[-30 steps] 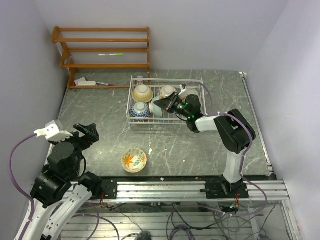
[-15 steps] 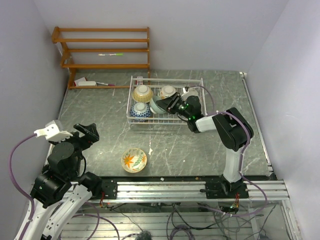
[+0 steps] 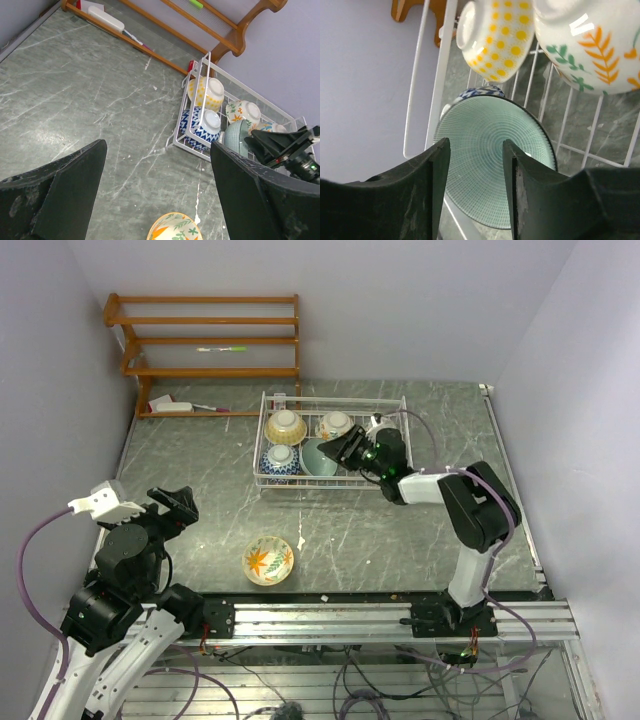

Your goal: Load the bowls into the dish rack

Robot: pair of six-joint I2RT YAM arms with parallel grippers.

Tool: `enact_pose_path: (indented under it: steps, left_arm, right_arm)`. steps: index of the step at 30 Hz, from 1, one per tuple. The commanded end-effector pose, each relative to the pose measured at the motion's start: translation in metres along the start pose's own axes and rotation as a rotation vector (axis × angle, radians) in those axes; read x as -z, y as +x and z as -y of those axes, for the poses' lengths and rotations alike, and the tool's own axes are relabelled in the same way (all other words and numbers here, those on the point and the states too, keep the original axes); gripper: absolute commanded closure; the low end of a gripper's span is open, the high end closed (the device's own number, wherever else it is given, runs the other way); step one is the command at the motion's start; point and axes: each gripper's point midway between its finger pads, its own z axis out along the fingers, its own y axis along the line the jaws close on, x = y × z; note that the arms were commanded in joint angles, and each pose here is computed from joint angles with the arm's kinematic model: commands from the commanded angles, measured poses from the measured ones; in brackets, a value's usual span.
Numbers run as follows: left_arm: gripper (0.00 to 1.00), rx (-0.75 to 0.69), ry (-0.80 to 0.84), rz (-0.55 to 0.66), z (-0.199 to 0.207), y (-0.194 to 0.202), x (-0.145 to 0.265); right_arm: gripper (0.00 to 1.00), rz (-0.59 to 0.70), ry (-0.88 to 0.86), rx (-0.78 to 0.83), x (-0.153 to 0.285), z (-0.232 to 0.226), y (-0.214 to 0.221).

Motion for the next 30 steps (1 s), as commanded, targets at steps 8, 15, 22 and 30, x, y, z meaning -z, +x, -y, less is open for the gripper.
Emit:
enact_pose_path:
  steps: [8, 15, 22, 30]
  left_arm:
    - [0.05, 0.021, -0.001, 0.027, 0.003, -0.01, 0.001]
    - [0.05, 0.026, 0.001, 0.032, 0.002, -0.011, 0.002]
    - [0.05, 0.028, 0.003, 0.031, 0.002, -0.011, 0.003]
    - [0.05, 0.029, 0.006, 0.033, 0.002, -0.011, 0.003]
  right_arm:
    - [0.47, -0.021, 0.127, 0.368, 0.0, -0.053, -0.027]
    - [0.44, -0.13, 0.298, 0.567, -0.004, -0.054, 0.0]
    - [0.45, -0.192, 0.379, 0.659, -0.003, -0.048, 0.017]
    - [0.49, -0.214, 0.368, 0.678, -0.011, -0.045, 0.032]
